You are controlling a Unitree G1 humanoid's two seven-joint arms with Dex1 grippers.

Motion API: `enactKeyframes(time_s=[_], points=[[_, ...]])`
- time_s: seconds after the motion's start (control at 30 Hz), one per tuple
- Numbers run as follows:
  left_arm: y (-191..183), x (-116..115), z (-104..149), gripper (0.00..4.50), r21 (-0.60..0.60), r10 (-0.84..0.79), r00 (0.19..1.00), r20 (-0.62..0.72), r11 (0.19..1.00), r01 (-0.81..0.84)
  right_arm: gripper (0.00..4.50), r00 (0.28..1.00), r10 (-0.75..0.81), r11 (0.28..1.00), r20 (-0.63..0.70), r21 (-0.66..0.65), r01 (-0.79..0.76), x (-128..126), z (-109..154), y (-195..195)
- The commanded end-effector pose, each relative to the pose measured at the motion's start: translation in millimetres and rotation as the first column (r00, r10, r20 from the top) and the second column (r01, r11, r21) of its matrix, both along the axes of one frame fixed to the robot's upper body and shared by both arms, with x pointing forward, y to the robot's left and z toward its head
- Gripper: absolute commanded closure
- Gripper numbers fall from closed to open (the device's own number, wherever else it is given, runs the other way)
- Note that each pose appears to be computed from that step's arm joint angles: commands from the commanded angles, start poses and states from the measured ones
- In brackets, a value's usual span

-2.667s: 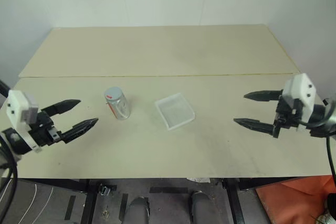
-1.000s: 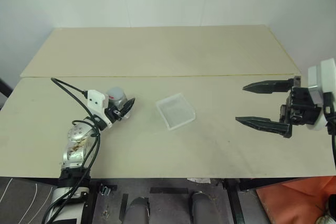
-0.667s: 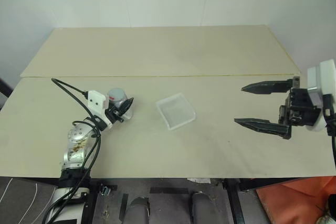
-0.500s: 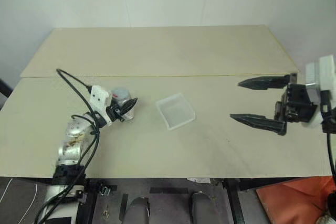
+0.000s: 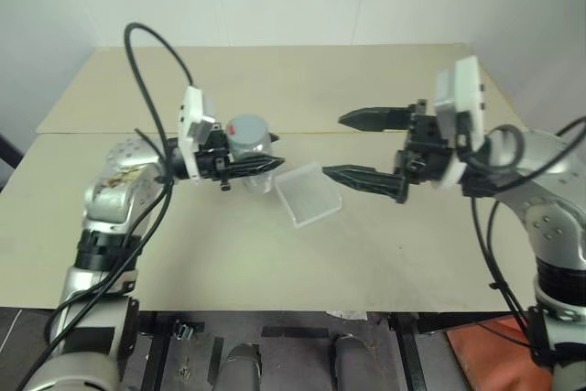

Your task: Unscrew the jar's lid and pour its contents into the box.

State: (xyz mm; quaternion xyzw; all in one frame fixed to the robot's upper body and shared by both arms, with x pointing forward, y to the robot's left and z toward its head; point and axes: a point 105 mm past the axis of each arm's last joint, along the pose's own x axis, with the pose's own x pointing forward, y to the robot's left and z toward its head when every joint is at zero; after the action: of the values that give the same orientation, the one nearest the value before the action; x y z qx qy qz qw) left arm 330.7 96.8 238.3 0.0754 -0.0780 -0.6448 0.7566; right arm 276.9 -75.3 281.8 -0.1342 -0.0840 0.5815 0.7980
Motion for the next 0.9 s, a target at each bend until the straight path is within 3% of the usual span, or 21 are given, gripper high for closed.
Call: enactKeyframes(time_s=[0.03,0.77,0.9], points=[[-13,-2,5,2.54,0.028,-0.094,0.995,0.045,0.995,0.092,0.0,0.999,-0.036,0.999,0.02,0.008,0.036,7,9,10],[-30,4,6,2.54,0.064,-0.186,0.979,0.078,0.981,0.181,0.0,0.998,-0.057,0.998,-0.014,-0.013,0.057,23,10,48],[-28,3,5,2.54,0.065,-0.185,0.979,0.079,0.981,0.181,0.93,0.999,-0.047,0.999,-0.022,-0.011,0.047,24,9,49]])
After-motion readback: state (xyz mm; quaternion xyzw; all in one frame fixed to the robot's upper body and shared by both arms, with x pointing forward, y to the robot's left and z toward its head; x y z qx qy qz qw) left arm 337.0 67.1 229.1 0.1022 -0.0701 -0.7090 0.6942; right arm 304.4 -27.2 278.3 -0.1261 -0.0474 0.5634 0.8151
